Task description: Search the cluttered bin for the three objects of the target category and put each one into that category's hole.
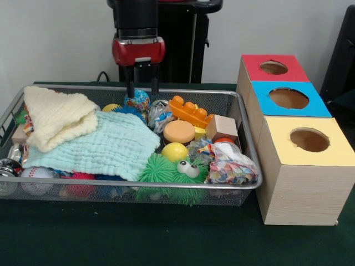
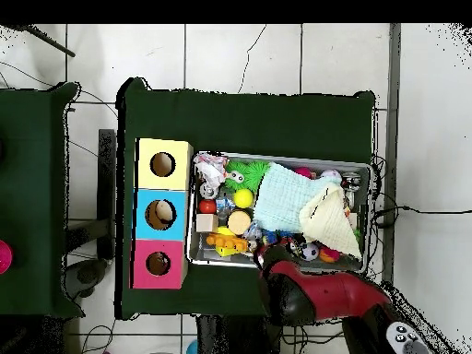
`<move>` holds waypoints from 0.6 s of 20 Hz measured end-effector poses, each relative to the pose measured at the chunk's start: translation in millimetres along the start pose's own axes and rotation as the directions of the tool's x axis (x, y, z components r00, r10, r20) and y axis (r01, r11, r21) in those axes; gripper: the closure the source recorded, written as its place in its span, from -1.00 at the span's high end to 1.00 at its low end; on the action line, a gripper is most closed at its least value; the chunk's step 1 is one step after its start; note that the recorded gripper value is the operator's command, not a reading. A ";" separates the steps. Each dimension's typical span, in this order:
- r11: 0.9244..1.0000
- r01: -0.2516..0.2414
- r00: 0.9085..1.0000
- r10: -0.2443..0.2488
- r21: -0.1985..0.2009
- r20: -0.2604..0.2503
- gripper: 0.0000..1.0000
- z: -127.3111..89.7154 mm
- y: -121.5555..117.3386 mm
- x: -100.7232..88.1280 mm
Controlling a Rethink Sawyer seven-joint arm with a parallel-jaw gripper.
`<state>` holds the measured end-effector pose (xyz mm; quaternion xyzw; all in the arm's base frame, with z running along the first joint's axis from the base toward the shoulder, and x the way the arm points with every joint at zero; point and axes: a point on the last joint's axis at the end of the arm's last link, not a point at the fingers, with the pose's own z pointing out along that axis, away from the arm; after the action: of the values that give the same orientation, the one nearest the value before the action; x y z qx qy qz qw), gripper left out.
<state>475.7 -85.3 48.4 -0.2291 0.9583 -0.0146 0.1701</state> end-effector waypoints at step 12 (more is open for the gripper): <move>0.993 -0.108 0.994 0.107 0.051 0.035 1.00 -1.5 -53.5 6.2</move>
<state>493.3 -136.0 53.5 -0.1728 0.9657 -0.0270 0.1921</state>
